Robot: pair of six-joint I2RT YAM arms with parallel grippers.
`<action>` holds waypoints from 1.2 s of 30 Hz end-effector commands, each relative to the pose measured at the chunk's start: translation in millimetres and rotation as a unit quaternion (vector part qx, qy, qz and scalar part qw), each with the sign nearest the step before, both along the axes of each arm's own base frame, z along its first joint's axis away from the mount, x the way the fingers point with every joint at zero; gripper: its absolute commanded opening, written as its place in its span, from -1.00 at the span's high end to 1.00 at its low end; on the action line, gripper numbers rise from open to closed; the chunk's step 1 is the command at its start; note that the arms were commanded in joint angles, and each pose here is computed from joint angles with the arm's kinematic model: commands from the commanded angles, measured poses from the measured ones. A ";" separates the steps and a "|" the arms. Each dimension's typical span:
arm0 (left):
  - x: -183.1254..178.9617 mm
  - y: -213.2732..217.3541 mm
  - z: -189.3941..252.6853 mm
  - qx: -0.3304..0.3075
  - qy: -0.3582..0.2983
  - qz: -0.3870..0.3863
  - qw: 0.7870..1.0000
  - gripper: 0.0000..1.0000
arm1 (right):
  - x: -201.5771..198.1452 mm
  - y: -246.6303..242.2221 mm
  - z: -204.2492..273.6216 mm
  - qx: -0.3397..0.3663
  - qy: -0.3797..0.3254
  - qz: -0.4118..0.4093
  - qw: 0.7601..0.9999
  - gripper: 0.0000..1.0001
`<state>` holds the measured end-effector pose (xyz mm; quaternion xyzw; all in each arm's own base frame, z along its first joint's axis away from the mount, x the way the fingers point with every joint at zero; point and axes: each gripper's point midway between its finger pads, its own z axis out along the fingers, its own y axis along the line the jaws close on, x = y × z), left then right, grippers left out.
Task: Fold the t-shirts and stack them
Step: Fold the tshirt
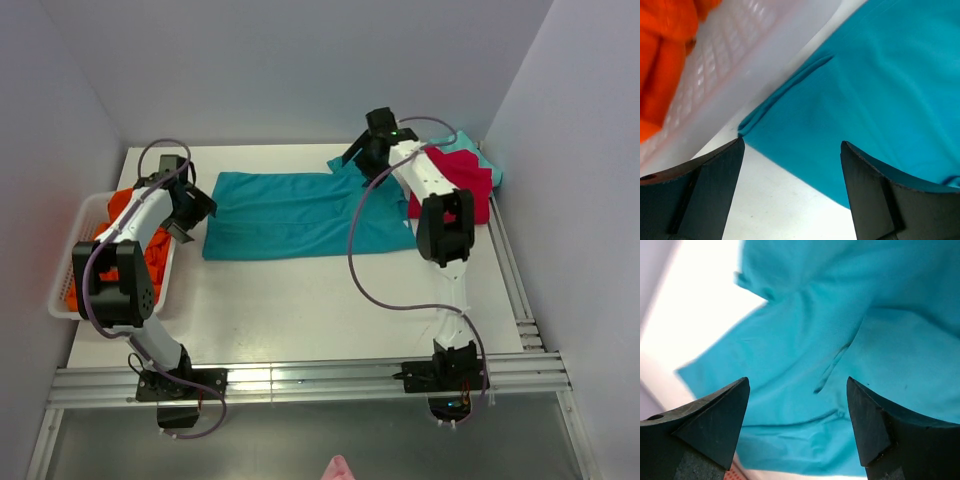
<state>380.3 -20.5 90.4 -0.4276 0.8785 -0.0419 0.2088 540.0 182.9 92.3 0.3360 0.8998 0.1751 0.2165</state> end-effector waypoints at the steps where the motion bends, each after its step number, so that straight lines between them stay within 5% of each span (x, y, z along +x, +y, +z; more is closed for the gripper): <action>1: 29.4 6.6 37.2 0.015 -0.056 -0.005 0.998 -0.69 | 13.1 -37.4 106.0 -0.005 -0.131 -0.026 0.991 -0.71; 14: 23.0 2.2 54.3 0.003 -0.064 -0.009 0.998 -0.67 | -96.2 -87.0 112.4 -0.062 -0.123 -0.032 0.990 -0.60; 18: 13.1 3.5 59.2 0.004 -0.070 -0.004 0.998 -0.65 | -140.5 -107.3 78.2 -0.081 -0.075 -0.042 0.993 0.90; 19: 11.5 3.0 59.5 0.003 -0.071 -0.004 0.997 -0.64 | -148.6 -109.7 78.4 -0.081 -0.073 -0.042 0.993 1.00; 25: -20.2 -11.4 42.0 -0.008 -0.050 -0.010 0.999 -0.56 | -200.6 -113.1 42.5 -0.077 -0.019 -0.033 0.996 0.94; 26: -26.5 -14.6 37.0 -0.007 -0.044 -0.012 0.999 -0.57 | -208.7 -114.1 37.6 -0.078 -0.008 -0.032 0.996 0.77; 28: -43.1 -24.1 24.1 -0.010 -0.032 -0.013 0.999 -0.58 | -221.5 -117.3 29.5 -0.084 0.006 -0.029 0.996 0.06; 30: -57.3 -30.1 11.1 -0.017 -0.020 -0.009 1.000 -0.59 | -235.0 -117.6 18.3 -0.085 0.025 -0.023 0.996 -0.36; 36: -77.2 -35.4 -13.7 -0.005 0.017 -0.002 1.000 -0.61 | -255.6 -113.9 -9.6 -0.071 0.050 -0.016 0.996 -0.43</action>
